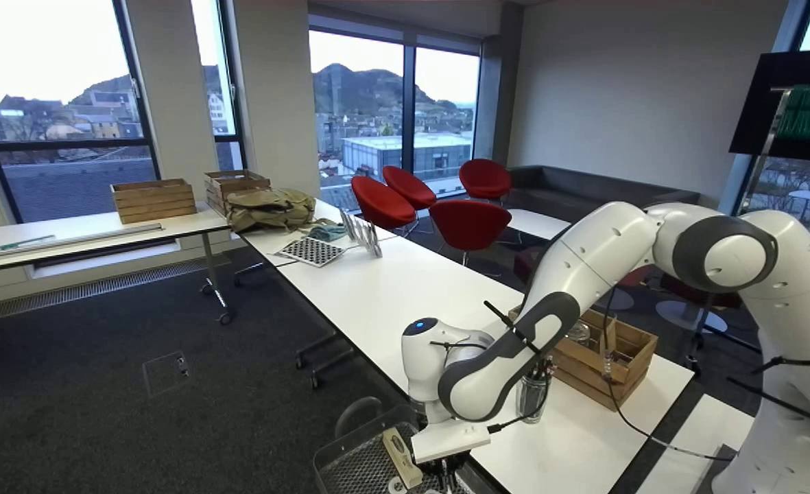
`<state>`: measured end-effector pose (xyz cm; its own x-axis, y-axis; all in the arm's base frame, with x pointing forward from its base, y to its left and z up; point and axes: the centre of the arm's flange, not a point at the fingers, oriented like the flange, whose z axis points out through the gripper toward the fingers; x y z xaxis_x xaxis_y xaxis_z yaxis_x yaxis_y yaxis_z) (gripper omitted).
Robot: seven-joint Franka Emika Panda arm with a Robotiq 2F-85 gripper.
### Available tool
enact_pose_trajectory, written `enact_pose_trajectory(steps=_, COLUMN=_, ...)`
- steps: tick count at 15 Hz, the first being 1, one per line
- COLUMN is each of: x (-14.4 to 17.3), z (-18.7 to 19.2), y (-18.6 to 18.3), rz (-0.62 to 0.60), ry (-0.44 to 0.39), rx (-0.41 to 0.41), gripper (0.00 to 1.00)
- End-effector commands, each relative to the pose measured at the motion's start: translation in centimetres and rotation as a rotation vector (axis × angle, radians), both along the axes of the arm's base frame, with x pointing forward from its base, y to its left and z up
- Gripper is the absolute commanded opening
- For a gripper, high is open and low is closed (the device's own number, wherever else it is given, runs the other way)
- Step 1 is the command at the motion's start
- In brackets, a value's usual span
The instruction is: Pick up the small white object and put it on the countertop.
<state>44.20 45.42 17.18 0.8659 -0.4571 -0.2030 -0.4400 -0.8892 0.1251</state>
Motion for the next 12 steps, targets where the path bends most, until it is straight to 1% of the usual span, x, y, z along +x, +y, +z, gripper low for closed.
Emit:
enact_pose_trajectory(steps=1, x=-2.8, z=2.8, y=-1.5, rz=-0.029, ry=-0.038, rx=-0.06, gripper=0.02)
enact_pose_trajectory(steps=3, x=-3.7, z=3.1, y=-1.9, rz=-0.051, ry=-0.044, rx=-0.075, gripper=0.02)
enact_pose_trajectory(steps=6, x=-4.8, z=2.8, y=-3.4, rz=-0.072, ry=-0.044, rx=-0.076, gripper=0.02)
enact_pose_trajectory(steps=9, x=-5.6, z=2.0, y=-5.9, rz=-0.099, ry=-0.06, rx=-0.054, gripper=0.02)
enact_pose_trajectory(steps=12, x=-5.7, z=1.0, y=-9.2, rz=-0.158, ry=-0.112, rx=-0.013, gripper=0.02)
